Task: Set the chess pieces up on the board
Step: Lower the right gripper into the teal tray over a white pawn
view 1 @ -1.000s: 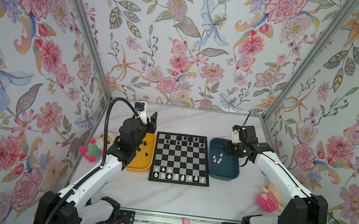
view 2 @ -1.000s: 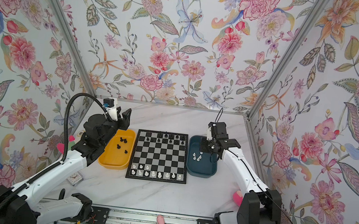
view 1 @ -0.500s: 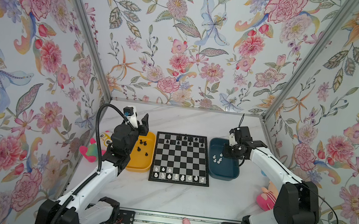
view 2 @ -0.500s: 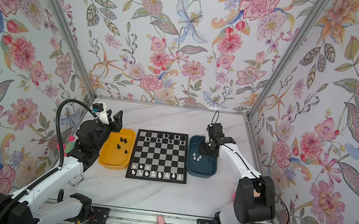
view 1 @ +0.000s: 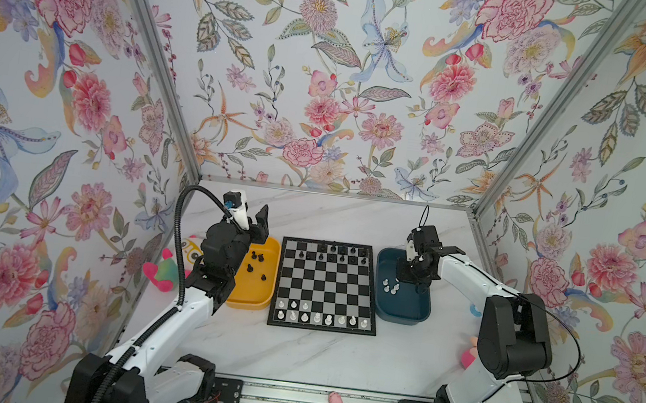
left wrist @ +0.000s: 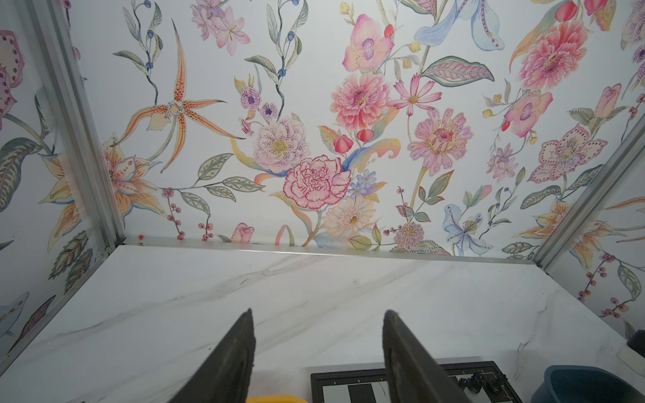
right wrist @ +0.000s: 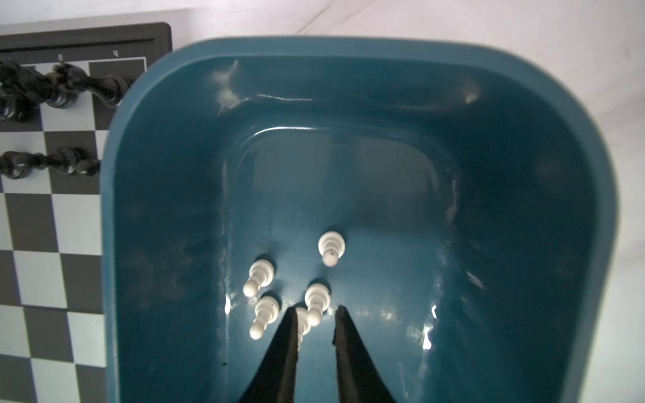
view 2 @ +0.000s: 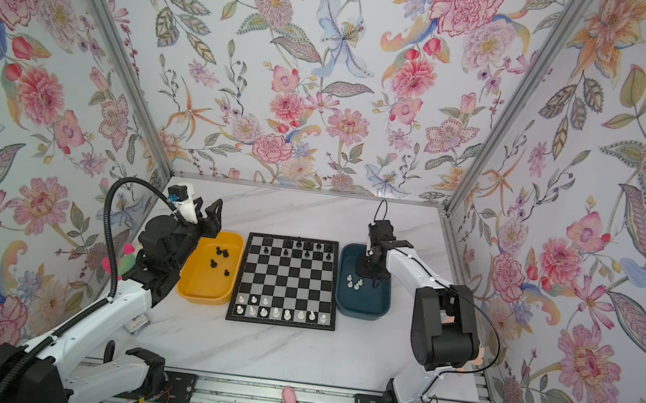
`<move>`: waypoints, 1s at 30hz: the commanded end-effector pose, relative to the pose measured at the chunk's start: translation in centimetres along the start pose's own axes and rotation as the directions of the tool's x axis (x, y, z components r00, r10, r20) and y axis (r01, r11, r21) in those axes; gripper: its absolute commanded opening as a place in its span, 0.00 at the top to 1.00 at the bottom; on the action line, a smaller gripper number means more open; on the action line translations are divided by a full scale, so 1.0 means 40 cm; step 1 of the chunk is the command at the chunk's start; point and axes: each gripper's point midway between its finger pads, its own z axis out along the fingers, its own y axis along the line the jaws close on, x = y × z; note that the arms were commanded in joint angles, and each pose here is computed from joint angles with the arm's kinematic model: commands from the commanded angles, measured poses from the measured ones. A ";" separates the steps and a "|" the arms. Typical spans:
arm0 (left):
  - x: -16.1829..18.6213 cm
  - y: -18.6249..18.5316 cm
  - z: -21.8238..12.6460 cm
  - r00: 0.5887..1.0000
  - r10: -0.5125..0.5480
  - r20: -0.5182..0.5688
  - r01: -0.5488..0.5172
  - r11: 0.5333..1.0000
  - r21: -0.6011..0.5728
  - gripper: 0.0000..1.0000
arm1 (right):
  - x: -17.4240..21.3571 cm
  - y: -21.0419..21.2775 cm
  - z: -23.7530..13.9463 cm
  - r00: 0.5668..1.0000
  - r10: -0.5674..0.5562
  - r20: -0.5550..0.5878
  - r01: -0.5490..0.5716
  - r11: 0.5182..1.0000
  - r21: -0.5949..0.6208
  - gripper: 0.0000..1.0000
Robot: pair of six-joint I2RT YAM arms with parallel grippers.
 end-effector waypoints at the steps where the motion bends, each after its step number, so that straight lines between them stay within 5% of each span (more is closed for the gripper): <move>1: -0.005 -0.003 0.011 1.000 -0.014 0.008 0.014 1.000 0.020 0.41 | -0.030 -0.013 0.001 1.000 -0.014 0.021 0.014 0.999 0.031 0.78; 30: 0.009 -0.004 0.019 1.000 -0.022 -0.009 0.022 0.999 0.030 0.40 | -0.035 -0.019 0.065 1.000 -0.007 -0.027 0.008 0.999 0.044 0.79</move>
